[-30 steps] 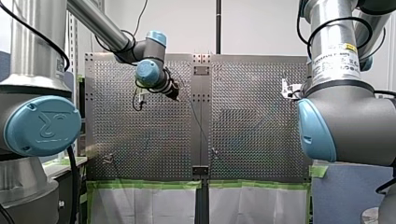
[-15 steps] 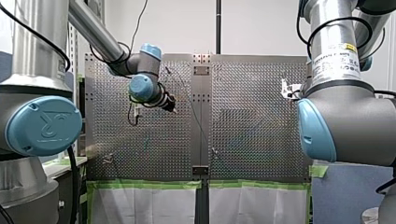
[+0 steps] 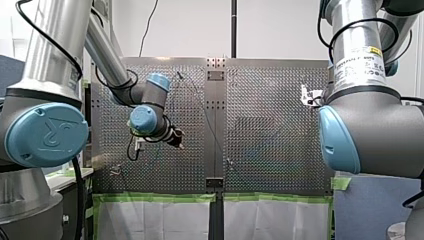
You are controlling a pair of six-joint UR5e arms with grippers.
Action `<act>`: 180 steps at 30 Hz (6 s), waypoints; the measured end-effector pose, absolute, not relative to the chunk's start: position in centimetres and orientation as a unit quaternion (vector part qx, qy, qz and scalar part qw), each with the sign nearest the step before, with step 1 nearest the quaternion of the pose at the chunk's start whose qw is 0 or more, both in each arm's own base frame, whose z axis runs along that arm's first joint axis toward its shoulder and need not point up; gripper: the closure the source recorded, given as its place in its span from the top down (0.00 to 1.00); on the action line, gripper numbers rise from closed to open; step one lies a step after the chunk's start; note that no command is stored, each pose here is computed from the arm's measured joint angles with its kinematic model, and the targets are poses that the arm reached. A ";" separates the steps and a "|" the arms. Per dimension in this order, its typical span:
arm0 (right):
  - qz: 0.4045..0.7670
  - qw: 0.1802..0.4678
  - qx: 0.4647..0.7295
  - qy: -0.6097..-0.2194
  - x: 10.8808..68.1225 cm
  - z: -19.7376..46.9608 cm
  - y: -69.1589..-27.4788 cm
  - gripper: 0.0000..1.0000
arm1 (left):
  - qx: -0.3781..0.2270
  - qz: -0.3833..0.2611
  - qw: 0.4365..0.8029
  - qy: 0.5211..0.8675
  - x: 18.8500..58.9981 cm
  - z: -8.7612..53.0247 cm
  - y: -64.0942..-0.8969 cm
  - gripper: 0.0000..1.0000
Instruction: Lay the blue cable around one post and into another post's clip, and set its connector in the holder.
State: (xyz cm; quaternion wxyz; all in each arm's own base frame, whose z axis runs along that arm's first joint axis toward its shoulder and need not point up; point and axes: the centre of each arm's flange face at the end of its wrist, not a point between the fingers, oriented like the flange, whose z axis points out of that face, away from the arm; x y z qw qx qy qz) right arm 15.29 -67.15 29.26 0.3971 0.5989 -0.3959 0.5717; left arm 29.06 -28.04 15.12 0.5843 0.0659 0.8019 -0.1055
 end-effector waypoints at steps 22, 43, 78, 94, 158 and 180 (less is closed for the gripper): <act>0.573 0.397 0.599 -0.395 15.4 29.3 -67.1 1.00 | 0.019 -0.128 0.681 0.721 33.1 17.8 -29.4 1.00; 0.583 0.381 0.608 -0.380 15.9 29.3 -66.9 1.00 | 0.000 -0.129 0.731 0.670 34.7 19.3 -29.5 1.00; 0.586 0.368 0.622 -0.367 17.3 29.1 -66.4 1.00 | -0.007 -0.127 0.730 0.671 35.1 19.2 -28.9 1.00; 0.544 0.377 0.654 -0.365 18.2 28.6 -65.2 1.00 | -0.010 -0.124 0.730 0.672 35.4 19.2 -28.6 1.00; 0.535 0.376 0.686 -0.318 35.0 24.7 -46.9 1.00 | -0.017 -0.093 0.665 0.741 31.3 15.4 -26.4 1.00; 0.549 0.358 0.702 -0.279 42.0 20.1 -36.1 1.00 | -0.030 -0.096 0.646 0.757 30.7 14.9 -26.2 1.00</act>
